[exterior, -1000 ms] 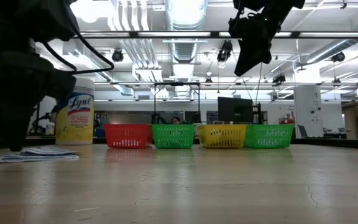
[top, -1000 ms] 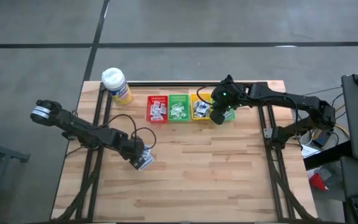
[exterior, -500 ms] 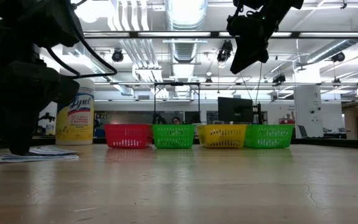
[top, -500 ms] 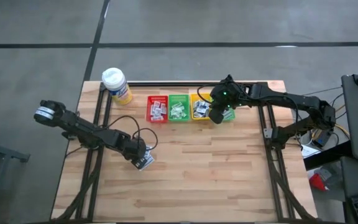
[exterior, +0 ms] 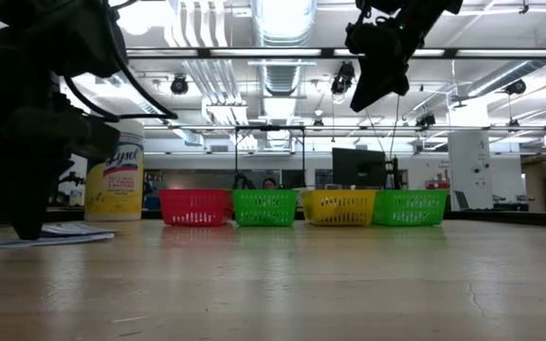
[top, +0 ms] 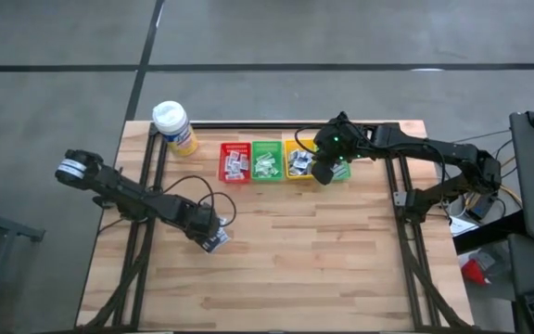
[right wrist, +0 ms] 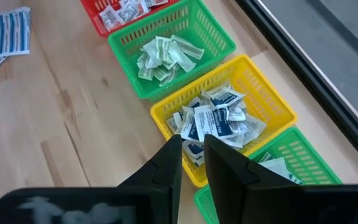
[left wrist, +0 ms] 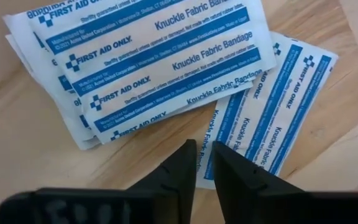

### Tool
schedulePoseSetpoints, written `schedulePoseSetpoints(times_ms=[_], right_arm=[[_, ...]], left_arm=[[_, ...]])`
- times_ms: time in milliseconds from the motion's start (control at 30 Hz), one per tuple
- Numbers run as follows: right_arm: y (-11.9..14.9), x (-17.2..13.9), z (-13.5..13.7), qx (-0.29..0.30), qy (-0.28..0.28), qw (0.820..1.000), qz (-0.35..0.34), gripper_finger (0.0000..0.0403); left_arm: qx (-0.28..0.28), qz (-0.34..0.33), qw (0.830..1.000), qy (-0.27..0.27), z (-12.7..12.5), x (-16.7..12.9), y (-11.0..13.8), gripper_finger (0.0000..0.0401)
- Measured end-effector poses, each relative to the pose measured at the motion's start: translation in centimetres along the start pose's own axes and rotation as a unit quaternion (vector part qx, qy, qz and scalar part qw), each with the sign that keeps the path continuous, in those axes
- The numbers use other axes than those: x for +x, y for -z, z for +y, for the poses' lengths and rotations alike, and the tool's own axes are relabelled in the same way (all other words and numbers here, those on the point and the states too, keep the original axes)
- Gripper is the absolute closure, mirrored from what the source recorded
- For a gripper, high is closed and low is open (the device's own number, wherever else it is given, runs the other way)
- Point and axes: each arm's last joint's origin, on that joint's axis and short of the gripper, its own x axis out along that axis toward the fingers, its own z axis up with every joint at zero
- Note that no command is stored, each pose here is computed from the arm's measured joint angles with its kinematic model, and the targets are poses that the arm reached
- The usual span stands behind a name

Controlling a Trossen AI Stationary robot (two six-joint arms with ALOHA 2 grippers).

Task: Pick & Place First Aid Supplies
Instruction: Put the blue fingertip bandage into the right green bin

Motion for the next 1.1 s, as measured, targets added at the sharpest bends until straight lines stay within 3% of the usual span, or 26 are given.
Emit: schedulePoseSetpoints(times_ms=[267, 500, 700, 867, 1033, 1100], right_arm=[[-0.2, 0.0, 0.0, 0.001, -0.002, 1.000, -0.008, 0.0324], [-0.2, 0.0, 0.0, 0.001, -0.002, 1.000, -0.008, 0.0323], [-0.2, 0.0, 0.0, 0.001, -0.002, 1.000, -0.009, 0.0335], [-0.2, 0.0, 0.0, -0.001, -0.002, 1.000, -0.010, 0.0339], [-0.2, 0.0, 0.0, -0.001, -0.003, 1.000, -0.010, 0.0333], [-0.2, 0.0, 0.0, -0.001, -0.003, 1.000, -0.010, 0.0330]], left_arm=[[0.010, -0.021, 0.999, -0.026, 0.7, -0.9, 0.2, 0.0391], [0.024, -0.013, 1.000, -0.010, 0.5, -1.2, 0.1, 0.0399], [0.059, -0.010, 0.997, 0.054, -0.4, -3.8, 0.0, 0.0401], [0.084, 0.006, 0.986, 0.145, -1.2, -7.4, 0.2, 0.0400], [0.091, -0.015, 0.978, 0.189, -1.1, -9.7, 0.4, 0.0400], [0.083, -0.031, 0.980, 0.177, -0.8, -10.0, 0.4, 0.0400]])
